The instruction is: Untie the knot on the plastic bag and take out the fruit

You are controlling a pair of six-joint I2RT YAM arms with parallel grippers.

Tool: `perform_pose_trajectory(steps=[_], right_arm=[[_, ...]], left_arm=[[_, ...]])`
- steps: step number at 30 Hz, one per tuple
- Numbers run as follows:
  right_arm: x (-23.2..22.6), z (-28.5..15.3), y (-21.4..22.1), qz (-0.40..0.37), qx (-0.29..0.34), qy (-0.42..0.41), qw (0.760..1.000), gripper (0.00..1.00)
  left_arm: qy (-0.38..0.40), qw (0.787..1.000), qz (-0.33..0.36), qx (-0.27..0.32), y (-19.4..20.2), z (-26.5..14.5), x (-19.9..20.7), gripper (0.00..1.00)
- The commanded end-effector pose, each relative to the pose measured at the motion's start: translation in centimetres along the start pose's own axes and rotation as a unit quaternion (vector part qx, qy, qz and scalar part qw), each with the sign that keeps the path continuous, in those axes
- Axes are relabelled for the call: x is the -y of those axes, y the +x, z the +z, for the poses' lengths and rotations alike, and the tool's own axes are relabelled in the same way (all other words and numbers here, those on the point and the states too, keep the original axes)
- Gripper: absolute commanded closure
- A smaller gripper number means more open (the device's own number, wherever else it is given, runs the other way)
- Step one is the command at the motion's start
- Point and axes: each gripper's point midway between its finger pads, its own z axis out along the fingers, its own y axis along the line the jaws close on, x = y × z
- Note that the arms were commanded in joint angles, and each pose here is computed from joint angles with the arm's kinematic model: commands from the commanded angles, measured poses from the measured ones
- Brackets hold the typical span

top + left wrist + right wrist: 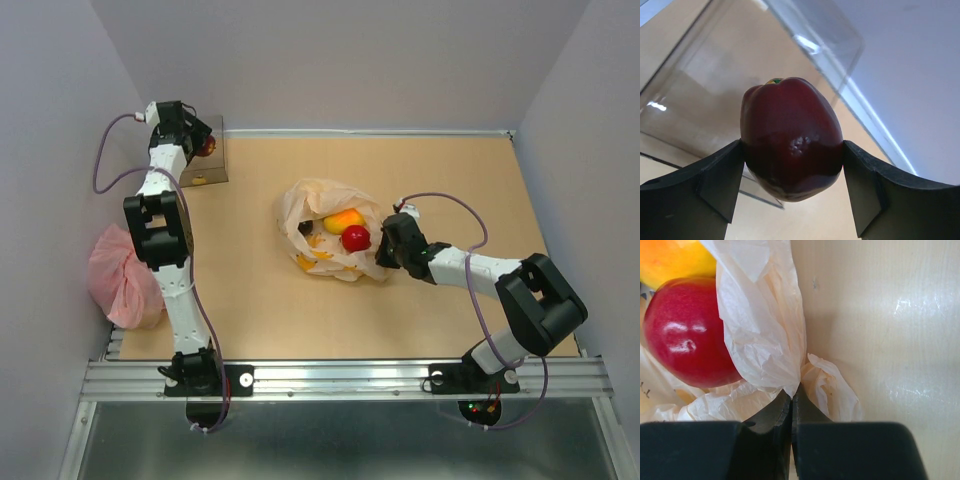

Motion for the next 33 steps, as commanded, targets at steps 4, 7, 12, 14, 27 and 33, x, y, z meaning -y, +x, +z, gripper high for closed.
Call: perform_pose_trajectory(steps=[4,7,12,14,27,33], right_arm=[[-2.5,-0.9,-3.5,-0.002,0.036,-0.035,0.999,0.96],[-2.5,-1.0,-3.6,0.0,0.037,-0.034,0.999,0.94],[-1.7,-1.5,-3.2,0.0,0.032,-0.02,0.999,0.91],[-1.4,-1.7,-3.1,0.0,0.035,-0.017,0.999,0.9],[-0.4,-2.2,-3.1,0.001,0.046,-0.003,0.999,0.89],[0.9,-1.1,-1.1,0.012,0.022,0.02,0.999,0.92]], left_arm=[[0.043,0.99,-0.102,0.09,-6.8,2.1,0.4,0.32],[0.061,0.99,-0.1,0.084,-6.4,3.6,0.6,0.21],[0.092,0.989,-0.095,0.071,-5.7,3.5,1.2,0.01],[0.106,0.987,-0.091,0.082,-6.3,2.3,1.8,0.01],[0.179,0.982,0.012,0.054,-2.6,-10.6,7.1,0.02],[0.259,0.954,0.151,-0.007,9.2,-21.4,12.8,0.05]])
